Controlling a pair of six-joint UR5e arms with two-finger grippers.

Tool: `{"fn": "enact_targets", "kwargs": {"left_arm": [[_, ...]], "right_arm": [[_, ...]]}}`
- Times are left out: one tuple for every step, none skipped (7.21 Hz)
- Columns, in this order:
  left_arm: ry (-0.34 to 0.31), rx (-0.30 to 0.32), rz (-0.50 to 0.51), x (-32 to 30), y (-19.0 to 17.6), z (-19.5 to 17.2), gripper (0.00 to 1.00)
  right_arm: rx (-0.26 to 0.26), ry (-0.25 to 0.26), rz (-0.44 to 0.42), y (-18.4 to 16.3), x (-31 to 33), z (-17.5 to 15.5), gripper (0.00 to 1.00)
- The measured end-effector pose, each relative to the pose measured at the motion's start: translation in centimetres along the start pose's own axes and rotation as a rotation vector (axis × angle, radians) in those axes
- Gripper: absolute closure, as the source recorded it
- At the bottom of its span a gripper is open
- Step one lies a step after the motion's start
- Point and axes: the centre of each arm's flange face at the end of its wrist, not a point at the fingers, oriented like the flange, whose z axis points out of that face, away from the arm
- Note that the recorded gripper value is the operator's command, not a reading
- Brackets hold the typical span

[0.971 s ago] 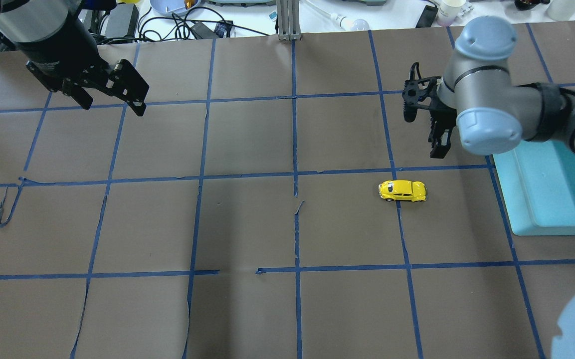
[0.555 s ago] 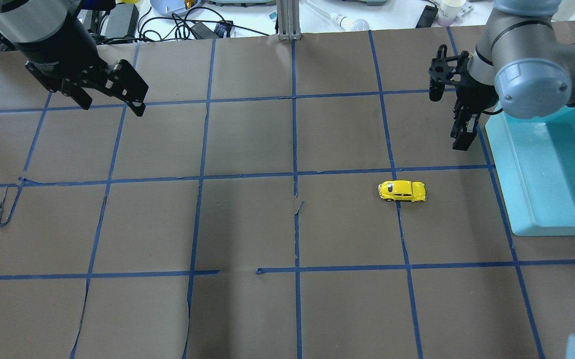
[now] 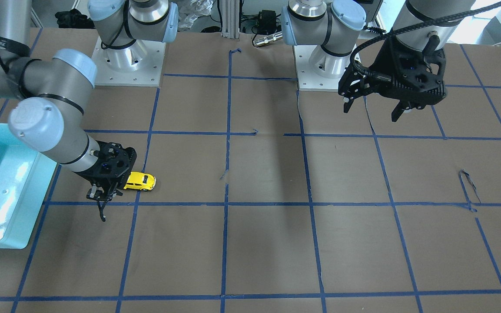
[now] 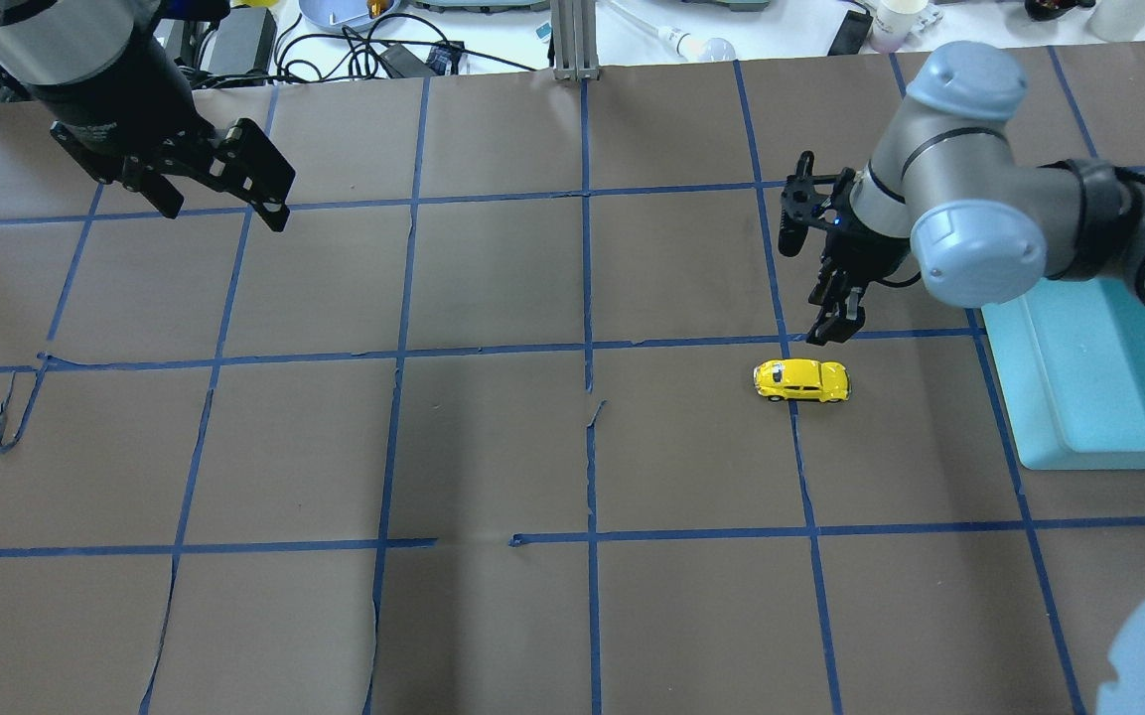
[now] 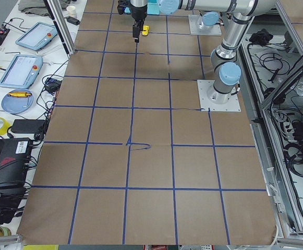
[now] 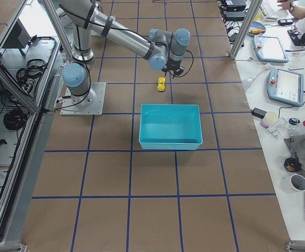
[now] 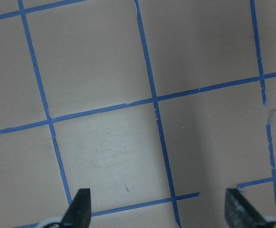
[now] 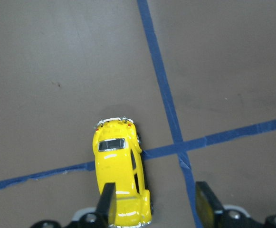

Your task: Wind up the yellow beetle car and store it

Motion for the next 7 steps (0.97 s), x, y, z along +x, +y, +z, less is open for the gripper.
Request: {"fn": "enact_targets", "kwargs": {"left_arm": [[0.000,0.001,0.000,0.0,0.0,0.0,0.00],[0.000,0.002,0.000,0.0,0.0,-0.1,0.00],[0.000,0.003,0.000,0.0,0.1,-0.1,0.00],[0.000,0.003,0.000,0.0,0.1,-0.2,0.00],[0.000,0.004,-0.001,0.0,0.1,-0.2,0.00],[0.000,0.004,-0.001,0.0,0.1,-0.2,0.00],[0.000,0.004,-0.001,0.0,0.1,-0.2,0.00]], "right_arm": [[-0.015,0.015,-0.006,-0.6,-1.6,2.2,0.00],[-0.042,0.044,-0.013,-0.5,-2.7,3.9,0.00],[-0.069,0.073,-0.020,-0.2,-3.4,4.8,0.00],[-0.089,0.088,-0.022,0.0,-3.7,5.2,0.05],[-0.098,0.088,-0.024,0.2,-3.9,5.6,0.47],[-0.102,0.080,-0.025,0.3,-4.0,6.1,0.96],[-0.106,0.070,-0.025,0.3,-3.9,6.7,1.00]]}}
